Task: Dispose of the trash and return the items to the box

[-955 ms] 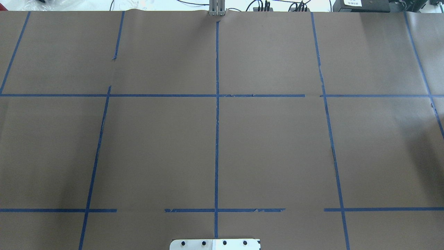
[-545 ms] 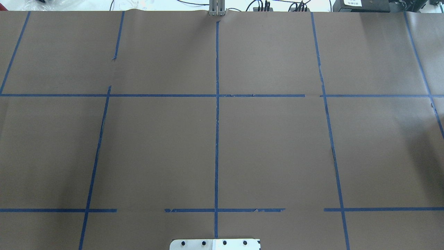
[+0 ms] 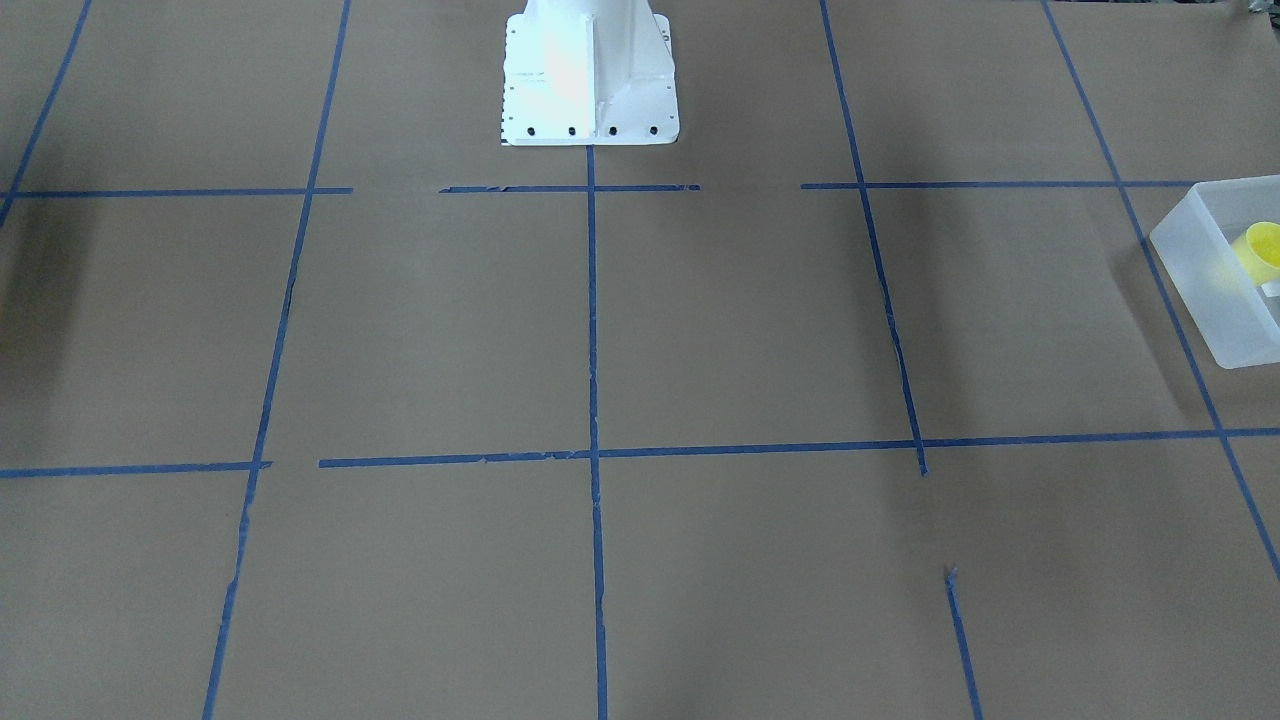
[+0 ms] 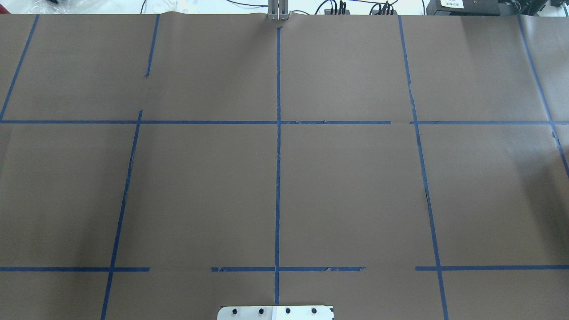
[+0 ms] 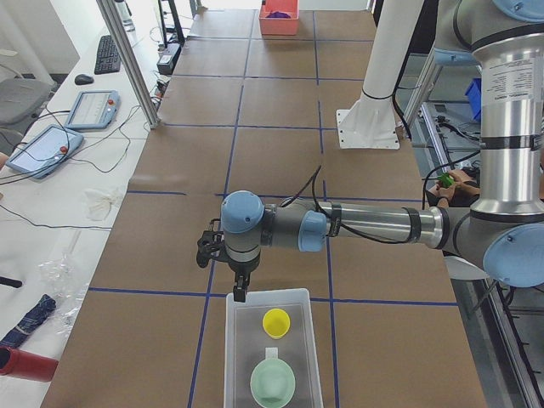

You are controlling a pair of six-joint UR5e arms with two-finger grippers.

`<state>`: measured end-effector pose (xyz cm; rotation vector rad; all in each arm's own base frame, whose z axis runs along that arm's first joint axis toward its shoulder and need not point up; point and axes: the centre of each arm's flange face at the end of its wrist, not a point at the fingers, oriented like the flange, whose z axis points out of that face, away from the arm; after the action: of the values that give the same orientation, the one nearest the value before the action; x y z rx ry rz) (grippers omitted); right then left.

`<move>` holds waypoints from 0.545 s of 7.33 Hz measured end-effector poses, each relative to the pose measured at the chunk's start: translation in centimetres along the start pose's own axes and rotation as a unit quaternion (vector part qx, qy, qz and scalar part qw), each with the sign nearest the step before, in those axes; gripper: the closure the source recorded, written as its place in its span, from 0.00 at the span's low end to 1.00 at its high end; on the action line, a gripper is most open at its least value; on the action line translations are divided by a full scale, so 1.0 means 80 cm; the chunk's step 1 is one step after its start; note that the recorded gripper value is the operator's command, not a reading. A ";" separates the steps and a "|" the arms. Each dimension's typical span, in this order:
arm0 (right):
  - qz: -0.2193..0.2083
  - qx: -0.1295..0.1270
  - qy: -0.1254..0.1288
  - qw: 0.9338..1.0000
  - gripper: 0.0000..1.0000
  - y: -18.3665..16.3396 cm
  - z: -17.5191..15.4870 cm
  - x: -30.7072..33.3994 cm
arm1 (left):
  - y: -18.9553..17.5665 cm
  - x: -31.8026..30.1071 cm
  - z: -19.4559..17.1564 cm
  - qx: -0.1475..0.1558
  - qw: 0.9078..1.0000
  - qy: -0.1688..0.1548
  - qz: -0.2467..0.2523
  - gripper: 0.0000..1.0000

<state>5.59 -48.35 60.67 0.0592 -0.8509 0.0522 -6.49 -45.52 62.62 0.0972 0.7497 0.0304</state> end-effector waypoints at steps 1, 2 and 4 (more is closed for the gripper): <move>0.006 -0.002 -0.001 1.000 0.00 0.007 0.002 0.006 | 0.000 0.000 -0.001 0.000 1.000 0.000 0.000 0.00; 0.009 -0.003 -0.001 1.000 0.00 0.011 0.003 0.010 | 0.000 0.001 -0.001 0.001 1.000 0.000 0.001 0.00; 0.013 -0.004 -0.001 1.000 0.00 0.014 0.004 0.014 | 0.000 0.000 -0.001 0.001 1.000 0.000 0.001 0.00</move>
<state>6.04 -47.19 61.75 0.0406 -0.8530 0.0738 -6.54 -45.52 62.54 0.0995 0.7495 0.0312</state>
